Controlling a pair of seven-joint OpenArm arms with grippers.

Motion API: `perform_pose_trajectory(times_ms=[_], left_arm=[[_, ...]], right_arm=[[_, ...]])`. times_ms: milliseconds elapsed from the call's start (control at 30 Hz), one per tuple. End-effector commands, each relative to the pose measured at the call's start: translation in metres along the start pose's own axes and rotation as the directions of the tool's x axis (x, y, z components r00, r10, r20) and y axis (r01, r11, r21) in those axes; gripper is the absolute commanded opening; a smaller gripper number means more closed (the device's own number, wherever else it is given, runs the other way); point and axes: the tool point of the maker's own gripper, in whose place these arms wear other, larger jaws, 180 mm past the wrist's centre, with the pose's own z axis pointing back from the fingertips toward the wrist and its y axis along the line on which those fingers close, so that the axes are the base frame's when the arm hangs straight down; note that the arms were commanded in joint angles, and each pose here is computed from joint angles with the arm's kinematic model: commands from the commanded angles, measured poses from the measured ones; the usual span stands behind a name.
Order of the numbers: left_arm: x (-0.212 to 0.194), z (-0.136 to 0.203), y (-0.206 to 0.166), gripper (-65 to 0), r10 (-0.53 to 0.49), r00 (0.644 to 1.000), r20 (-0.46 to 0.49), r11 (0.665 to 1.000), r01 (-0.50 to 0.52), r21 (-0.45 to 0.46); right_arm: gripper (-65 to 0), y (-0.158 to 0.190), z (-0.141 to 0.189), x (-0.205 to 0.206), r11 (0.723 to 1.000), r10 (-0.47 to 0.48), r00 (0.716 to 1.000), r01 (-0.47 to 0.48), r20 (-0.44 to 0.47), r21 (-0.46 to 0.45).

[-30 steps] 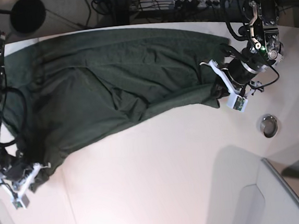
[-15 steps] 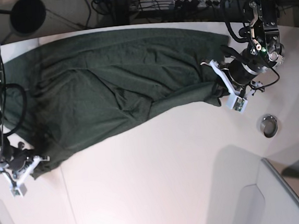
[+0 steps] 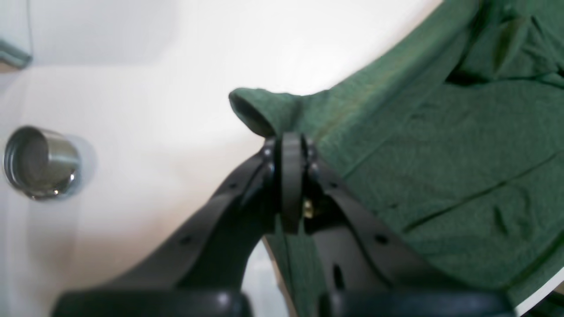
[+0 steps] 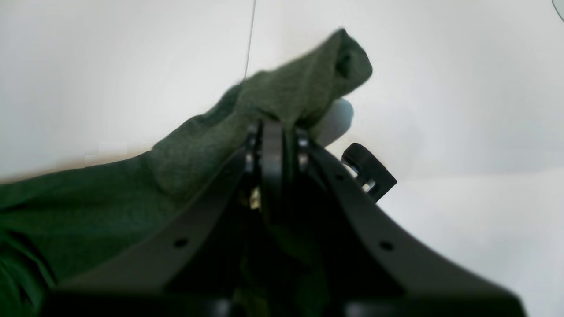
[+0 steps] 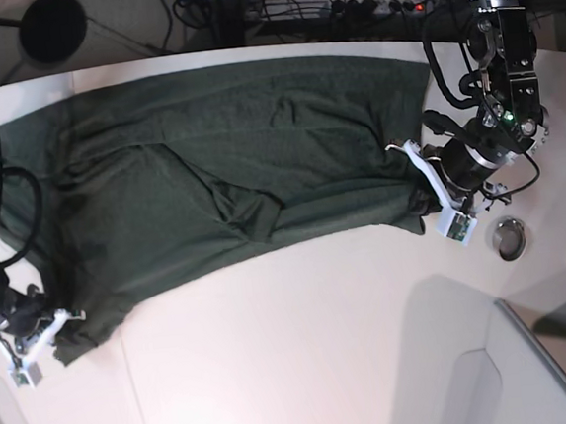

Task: Layout the t-shirt on the table in an organized manner, then fold the t-shirt properly
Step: 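Lay the folded hem over the collar edge with both grippers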

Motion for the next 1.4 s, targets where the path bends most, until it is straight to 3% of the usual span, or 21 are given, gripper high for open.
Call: perform_pose_trajectory(times_ms=[0,600,767,900,1000,1133,1367], left_arm=[[0.012,0.005,0.011,-65.0,0.001,0.999,0.043,1.000,-0.002,0.026],[-0.001,0.016,0.006,-65.0,0.005,1.000,0.030,1.000,-0.006,0.029],[-0.007,0.016,0.002,-65.0,0.011,1.000,0.017,1.000,-0.011,0.021],[-0.006,0.017,0.003,-65.0,0.011,1.000,0.019,1.000,-0.011,0.023],[-0.006,0.016,0.003,-65.0,0.010,1.000,0.020,1.000,-0.010,0.022],[-0.007,0.016,0.002,-65.0,0.011,1.000,0.017,1.000,-0.011,0.021],[-0.007,0.016,0.001,-65.0,0.013,1.000,0.017,1.000,-0.013,0.017]], right_arm=[[-64.8,-0.003,0.008,0.032,1.000,0.026,0.996,-0.027,0.083,0.005],[-64.8,0.005,0.012,-0.023,0.998,0.049,0.999,-0.049,0.008,0.028],[-65.0,-0.004,0.026,-0.024,0.995,0.099,0.995,-0.099,0.014,0.002],[-65.0,-0.005,0.038,-0.039,0.990,0.138,0.989,-0.139,-0.056,-0.004],[-65.0,0.003,0.044,-0.049,0.986,0.166,0.984,-0.166,-0.061,0.007],[-65.0,-0.013,0.060,-0.061,0.990,0.116,0.991,-0.121,-0.070,-0.076],[-65.0,-0.027,0.086,-0.085,0.988,0.083,0.990,-0.097,-0.111,-0.124]])
